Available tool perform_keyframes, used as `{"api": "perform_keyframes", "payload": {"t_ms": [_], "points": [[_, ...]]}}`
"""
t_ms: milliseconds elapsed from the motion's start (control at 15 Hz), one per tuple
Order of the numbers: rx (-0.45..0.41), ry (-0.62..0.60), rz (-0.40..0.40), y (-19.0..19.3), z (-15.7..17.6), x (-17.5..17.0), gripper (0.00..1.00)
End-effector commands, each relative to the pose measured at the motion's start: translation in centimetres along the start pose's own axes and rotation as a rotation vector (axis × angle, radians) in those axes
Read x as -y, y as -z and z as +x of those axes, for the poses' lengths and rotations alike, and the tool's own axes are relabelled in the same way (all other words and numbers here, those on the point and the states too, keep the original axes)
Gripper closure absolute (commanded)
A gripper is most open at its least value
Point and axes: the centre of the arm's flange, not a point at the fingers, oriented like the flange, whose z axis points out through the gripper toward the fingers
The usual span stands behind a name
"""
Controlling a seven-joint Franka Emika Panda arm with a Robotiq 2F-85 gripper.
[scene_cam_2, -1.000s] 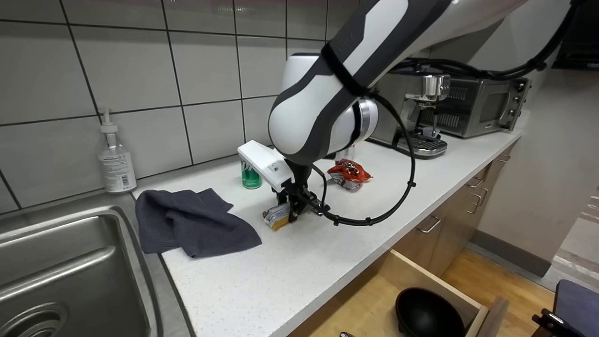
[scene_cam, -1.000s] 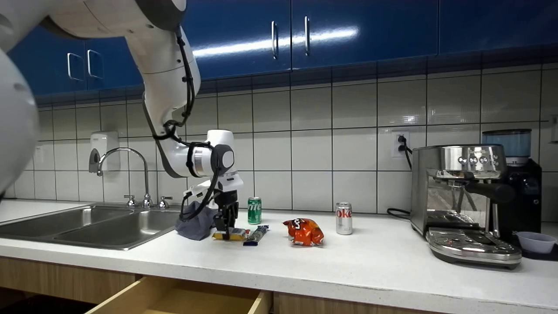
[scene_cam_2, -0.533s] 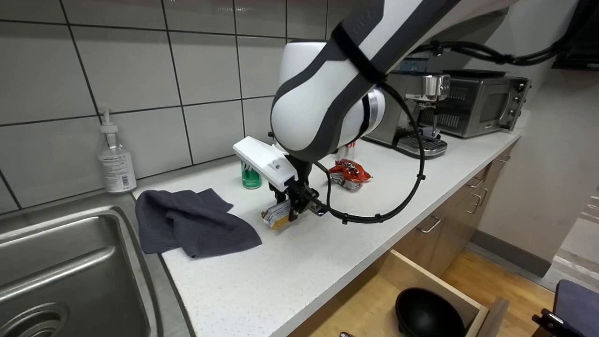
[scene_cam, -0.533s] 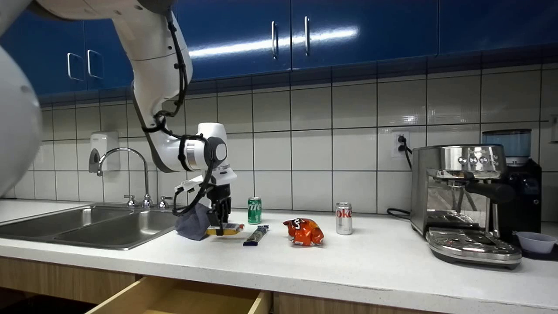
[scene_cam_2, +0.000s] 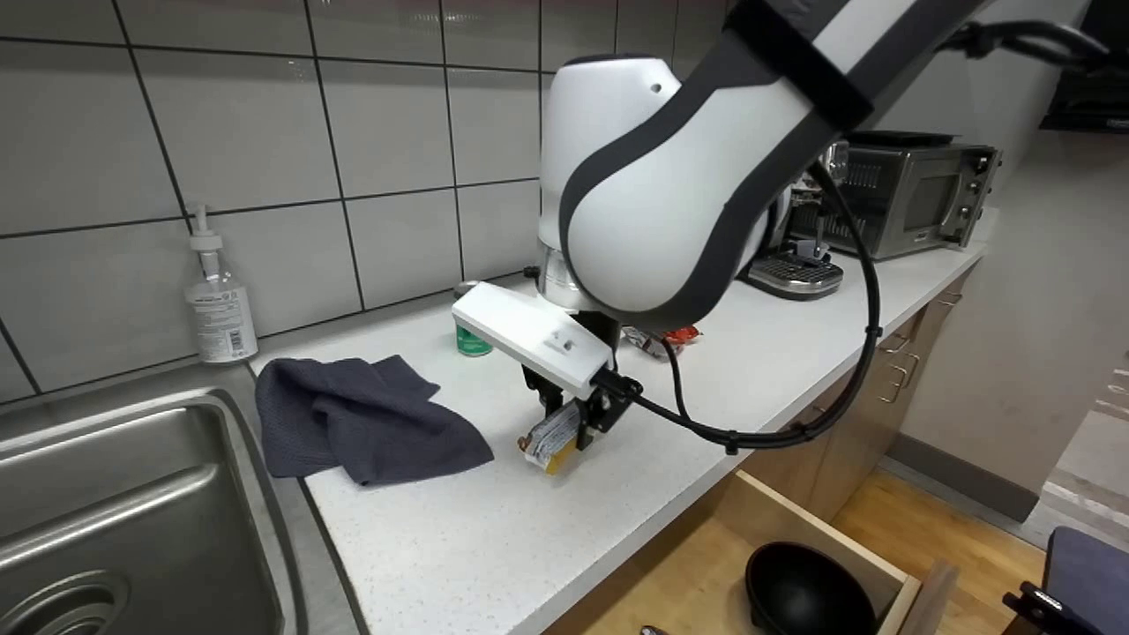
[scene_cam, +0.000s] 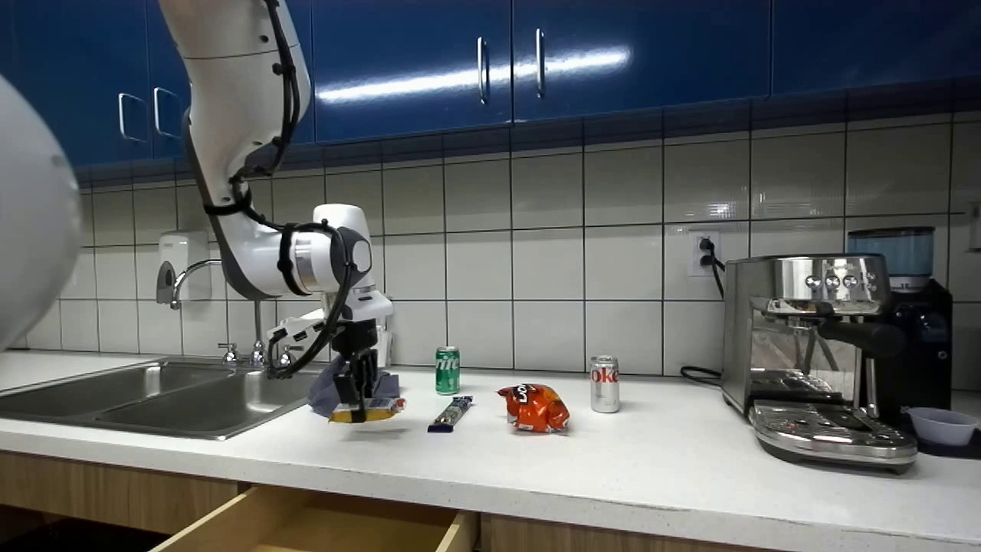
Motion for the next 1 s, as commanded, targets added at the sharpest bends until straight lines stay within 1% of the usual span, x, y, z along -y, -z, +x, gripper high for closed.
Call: {"api": "perform_keyframes", "payload": {"t_ms": [0,200,400,933], "points": [[-0.01,0.078,-0.004,2.3,-1.3,-4.0,0.83],[-0.005,0.136,-0.029,2.5,-2.7,-6.3,0.83],[0.009,0.163,-0.064,2.1,-3.8,-8.5,0.83],[0.057,0.245,-0.174,-0.1,-6.9,-14.4,0.83]]}}
